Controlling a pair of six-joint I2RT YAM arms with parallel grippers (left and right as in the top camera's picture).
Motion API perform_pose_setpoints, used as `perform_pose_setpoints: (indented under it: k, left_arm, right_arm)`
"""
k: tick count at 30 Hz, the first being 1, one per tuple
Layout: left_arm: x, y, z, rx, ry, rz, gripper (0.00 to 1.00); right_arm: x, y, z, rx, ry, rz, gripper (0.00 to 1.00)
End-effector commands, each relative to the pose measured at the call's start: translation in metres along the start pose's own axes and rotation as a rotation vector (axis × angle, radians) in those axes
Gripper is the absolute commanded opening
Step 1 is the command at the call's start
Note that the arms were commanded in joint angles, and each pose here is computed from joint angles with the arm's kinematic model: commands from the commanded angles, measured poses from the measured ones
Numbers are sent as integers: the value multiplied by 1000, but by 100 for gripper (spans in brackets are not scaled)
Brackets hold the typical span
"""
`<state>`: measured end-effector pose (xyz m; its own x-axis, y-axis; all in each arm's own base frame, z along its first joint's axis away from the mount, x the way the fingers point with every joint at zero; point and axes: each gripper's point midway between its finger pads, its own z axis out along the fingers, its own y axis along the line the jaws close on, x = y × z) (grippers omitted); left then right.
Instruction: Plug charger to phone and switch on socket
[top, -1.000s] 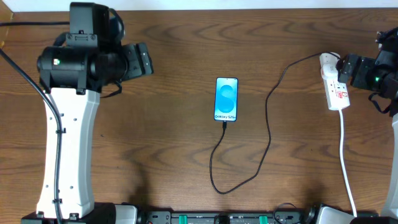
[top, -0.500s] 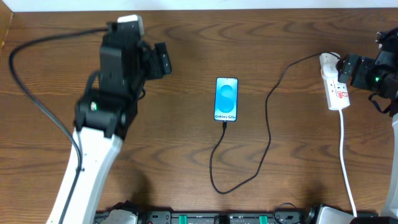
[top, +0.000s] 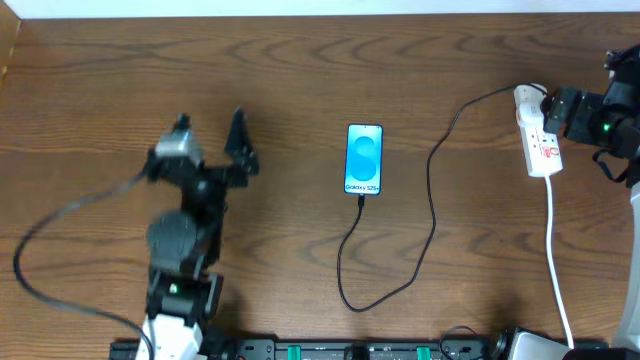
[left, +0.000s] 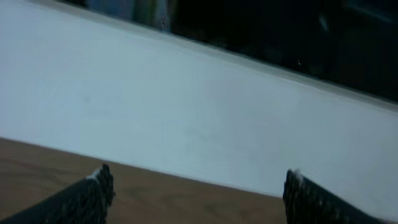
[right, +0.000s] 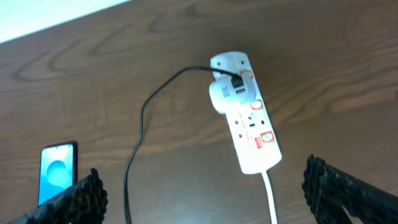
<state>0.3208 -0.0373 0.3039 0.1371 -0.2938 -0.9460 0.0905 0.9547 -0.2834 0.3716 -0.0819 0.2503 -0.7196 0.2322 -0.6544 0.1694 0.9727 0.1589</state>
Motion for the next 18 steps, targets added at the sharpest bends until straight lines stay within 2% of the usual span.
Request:
perform_pose_setpoints:
  k: [1,8,14,18]
  left_arm:
    - [11,18,-23,-11,-50,22,88]
    - [18,36,-50,-32,-107,31,88]
    - [38,52,-71,-62,-130,37,88]
    - [59,63,-77,-105,-40,44,88]
  right_arm:
    - [0,2,0,-4,0,9,99]
    - [0,2,0,-4,1,9,99]
    - [0,2,0,-4,1,9,99]
    - [0,2,0,-4,1,9,99]
